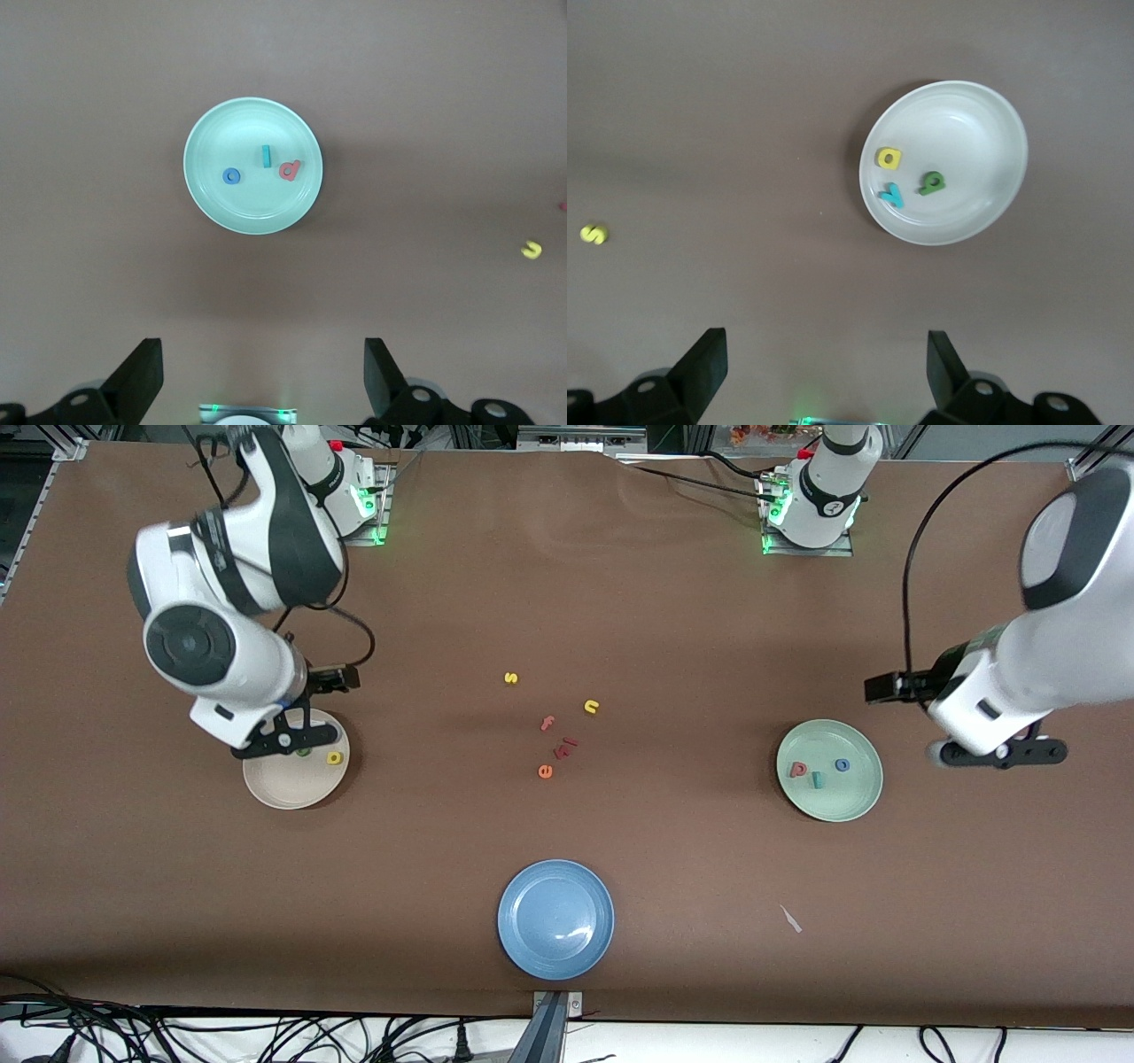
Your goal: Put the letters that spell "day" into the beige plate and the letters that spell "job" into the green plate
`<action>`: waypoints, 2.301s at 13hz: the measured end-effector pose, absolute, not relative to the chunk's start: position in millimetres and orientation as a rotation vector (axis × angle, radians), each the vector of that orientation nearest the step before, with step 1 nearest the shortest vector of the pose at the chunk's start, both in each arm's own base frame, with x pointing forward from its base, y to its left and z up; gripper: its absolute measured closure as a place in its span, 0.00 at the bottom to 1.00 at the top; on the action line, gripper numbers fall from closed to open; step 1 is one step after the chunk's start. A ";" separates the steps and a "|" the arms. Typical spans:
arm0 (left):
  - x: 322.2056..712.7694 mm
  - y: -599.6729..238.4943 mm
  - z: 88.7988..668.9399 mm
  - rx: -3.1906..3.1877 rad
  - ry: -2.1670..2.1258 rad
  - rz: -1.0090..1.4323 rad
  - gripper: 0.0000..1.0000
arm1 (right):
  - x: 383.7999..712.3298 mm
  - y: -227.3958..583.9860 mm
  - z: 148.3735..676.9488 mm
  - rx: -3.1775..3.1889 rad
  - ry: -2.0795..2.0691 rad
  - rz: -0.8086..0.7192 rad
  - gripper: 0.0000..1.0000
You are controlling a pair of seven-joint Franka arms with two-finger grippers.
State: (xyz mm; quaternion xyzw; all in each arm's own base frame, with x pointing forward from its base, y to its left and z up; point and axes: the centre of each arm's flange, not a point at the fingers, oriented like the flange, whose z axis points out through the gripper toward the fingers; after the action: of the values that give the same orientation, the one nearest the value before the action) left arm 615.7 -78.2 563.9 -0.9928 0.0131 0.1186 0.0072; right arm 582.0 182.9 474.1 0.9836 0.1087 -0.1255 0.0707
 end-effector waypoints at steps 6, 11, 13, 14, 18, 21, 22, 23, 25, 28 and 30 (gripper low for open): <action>575.8 -43.1 620.5 -3.097 0.202 0.084 0.00 | 545.5 95.8 610.6 2.994 0.126 -0.102 0.00; 547.5 -38.8 608.9 -3.090 0.194 0.005 0.00 | 555.0 12.7 603.9 3.080 -0.108 -0.145 0.00; 545.3 -34.2 608.5 -3.099 0.179 0.014 0.00 | 555.2 12.4 604.0 3.083 -0.114 -0.143 0.00; 544.9 -31.8 607.4 -3.132 0.162 0.024 0.00 | 555.2 12.1 604.0 3.086 -0.117 -0.144 0.00; 544.5 -22.7 605.8 -3.185 0.122 0.038 0.00 | 555.8 20.1 600.4 3.109 -0.111 -0.156 0.00; 544.2 -23.9 605.9 -3.176 0.129 0.040 0.00 | 557.6 23.3 596.1 3.107 -0.107 -0.167 0.00; 543.5 -24.3 606.4 -3.175 0.131 0.045 0.00 | 557.8 23.2 595.6 3.107 -0.108 -0.168 0.00; 542.3 -24.6 607.5 -3.175 0.132 0.058 0.00 | 557.9 23.2 595.5 3.107 -0.108 -0.168 0.00; 540.6 -24.6 609.2 -3.174 0.133 0.077 0.00 | 557.9 23.2 595.5 3.106 -0.108 -0.168 0.00; 540.3 -24.7 609.6 -3.174 0.134 0.081 0.00 | 558.5 21.3 594.3 3.106 -0.117 -0.172 0.00; 540.2 -24.9 609.4 -3.174 0.134 0.083 0.00 | 558.8 21.2 593.7 3.105 -0.117 -0.173 0.00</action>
State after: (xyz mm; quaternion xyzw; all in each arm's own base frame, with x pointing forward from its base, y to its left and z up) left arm 540.2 -24.9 609.4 -0.9986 0.0423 0.0260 -0.0182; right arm 558.8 21.2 593.7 0.9976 -0.0376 -0.0557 0.0147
